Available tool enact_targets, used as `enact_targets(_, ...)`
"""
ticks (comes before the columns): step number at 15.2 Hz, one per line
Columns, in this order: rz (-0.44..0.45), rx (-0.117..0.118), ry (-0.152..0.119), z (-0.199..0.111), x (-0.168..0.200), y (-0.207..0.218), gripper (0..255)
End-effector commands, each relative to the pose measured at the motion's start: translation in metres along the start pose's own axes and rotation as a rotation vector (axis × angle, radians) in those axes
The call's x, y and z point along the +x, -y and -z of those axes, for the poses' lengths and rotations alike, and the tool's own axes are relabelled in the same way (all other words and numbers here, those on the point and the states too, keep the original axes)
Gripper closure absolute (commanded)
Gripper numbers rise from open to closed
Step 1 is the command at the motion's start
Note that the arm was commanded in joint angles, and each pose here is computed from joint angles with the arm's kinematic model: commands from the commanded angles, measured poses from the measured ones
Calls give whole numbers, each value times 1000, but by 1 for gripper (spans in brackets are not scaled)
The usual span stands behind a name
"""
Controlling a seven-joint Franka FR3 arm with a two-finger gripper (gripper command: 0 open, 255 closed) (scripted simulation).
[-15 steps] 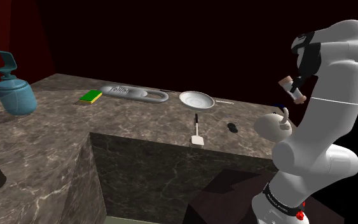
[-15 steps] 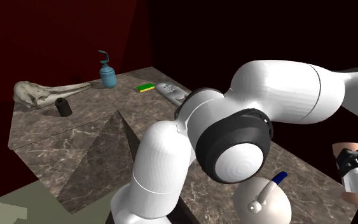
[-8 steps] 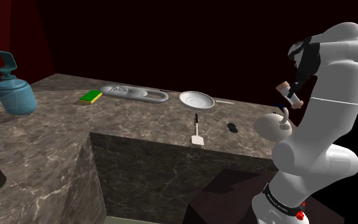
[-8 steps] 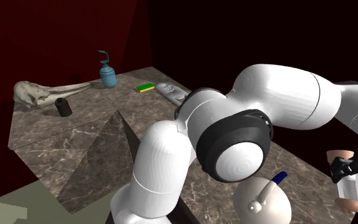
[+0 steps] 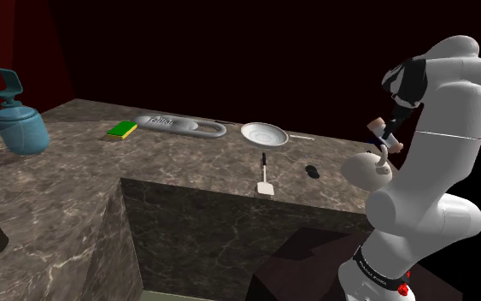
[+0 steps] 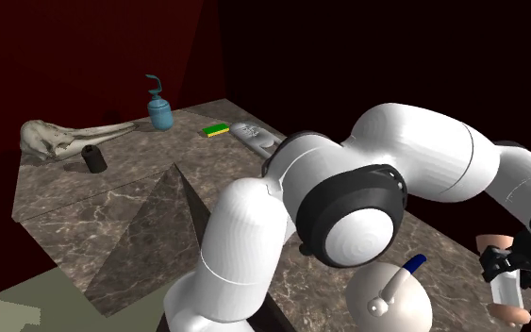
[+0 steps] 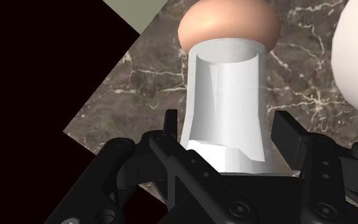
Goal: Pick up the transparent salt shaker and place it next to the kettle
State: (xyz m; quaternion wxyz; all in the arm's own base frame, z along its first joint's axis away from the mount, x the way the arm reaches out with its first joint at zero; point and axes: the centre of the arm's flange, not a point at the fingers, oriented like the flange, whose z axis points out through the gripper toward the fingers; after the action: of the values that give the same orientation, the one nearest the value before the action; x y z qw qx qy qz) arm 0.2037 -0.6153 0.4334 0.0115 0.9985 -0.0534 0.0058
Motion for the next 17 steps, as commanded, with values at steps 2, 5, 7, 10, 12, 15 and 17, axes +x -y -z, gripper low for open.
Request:
enact_targets(2,0,-1,0,-16,1,2,255)
enact_targets(5,0,-1,0,-32,1,2,255)
enact_targets(7,0,-1,0,-42,1,2,255)
enact_targets(10,0,-1,0,-58,1,2,255)
enact_targets(12,0,-1,0,-68,0,3,255)
enact_targets(15,0,-1,0,-84,0,3,255)
enact_targets(17,0,-1,0,-92,0,3,255)
